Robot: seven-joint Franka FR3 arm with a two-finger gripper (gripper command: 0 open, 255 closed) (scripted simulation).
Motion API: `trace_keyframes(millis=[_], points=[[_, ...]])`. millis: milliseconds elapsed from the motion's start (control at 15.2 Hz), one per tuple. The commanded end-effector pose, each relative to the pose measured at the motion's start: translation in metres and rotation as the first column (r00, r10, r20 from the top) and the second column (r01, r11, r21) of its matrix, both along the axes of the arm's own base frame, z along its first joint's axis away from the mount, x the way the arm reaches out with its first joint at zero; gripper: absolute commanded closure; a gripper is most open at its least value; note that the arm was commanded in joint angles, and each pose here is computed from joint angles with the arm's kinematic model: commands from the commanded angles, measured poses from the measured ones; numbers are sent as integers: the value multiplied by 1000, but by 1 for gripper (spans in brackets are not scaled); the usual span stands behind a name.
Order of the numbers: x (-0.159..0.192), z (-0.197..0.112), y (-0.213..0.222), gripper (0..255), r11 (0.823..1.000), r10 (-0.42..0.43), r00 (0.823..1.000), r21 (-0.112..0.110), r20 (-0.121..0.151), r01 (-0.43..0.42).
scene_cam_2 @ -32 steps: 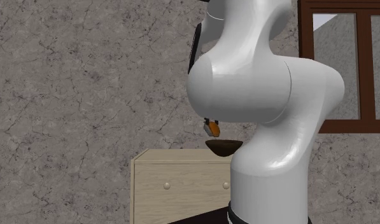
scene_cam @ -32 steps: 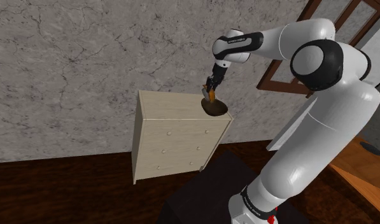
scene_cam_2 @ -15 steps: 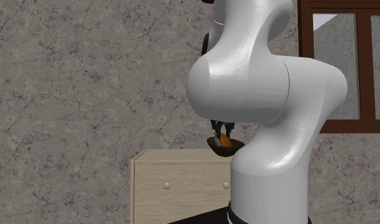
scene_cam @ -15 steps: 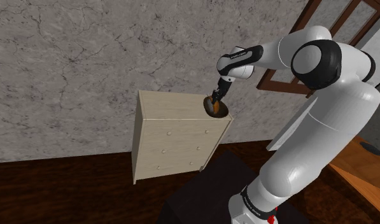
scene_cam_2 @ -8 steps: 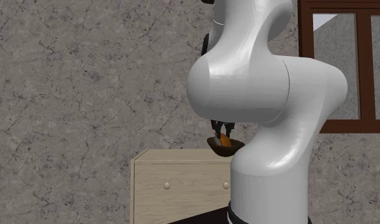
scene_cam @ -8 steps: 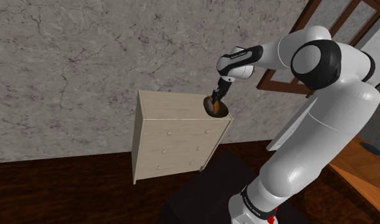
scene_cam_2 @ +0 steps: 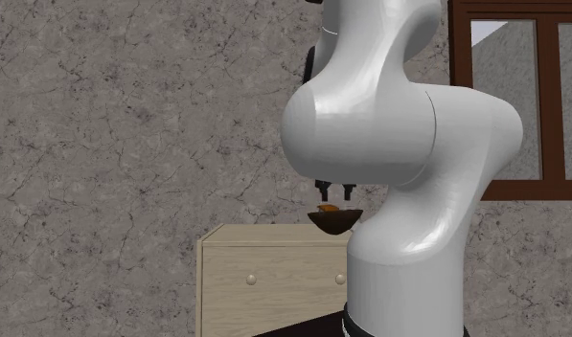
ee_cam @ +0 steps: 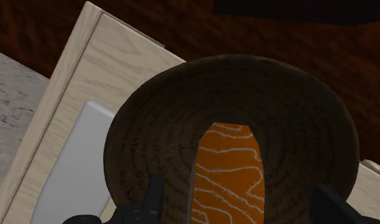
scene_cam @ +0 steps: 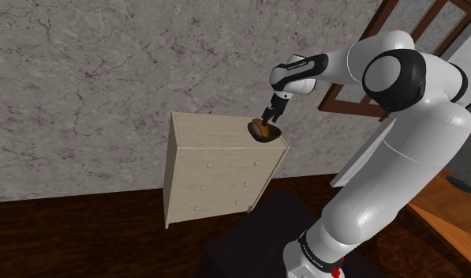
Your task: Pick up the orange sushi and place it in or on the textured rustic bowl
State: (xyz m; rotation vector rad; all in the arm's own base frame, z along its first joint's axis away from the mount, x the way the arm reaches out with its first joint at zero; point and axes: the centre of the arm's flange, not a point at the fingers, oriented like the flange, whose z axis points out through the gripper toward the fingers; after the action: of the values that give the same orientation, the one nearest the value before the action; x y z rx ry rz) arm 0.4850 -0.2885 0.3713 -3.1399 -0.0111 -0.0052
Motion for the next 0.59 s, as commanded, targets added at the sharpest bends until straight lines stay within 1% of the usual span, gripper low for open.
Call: trace_keyframes(millis=[0, 66, 528], points=[[-2, 24, 1, 0, 1000, 0, 1000, 1, -1, 0], [-2, 34, 1, 0, 1000, 0, 1000, 1, -1, 0], [-2, 34, 1, 0, 1000, 0, 1000, 1, -1, 0]])
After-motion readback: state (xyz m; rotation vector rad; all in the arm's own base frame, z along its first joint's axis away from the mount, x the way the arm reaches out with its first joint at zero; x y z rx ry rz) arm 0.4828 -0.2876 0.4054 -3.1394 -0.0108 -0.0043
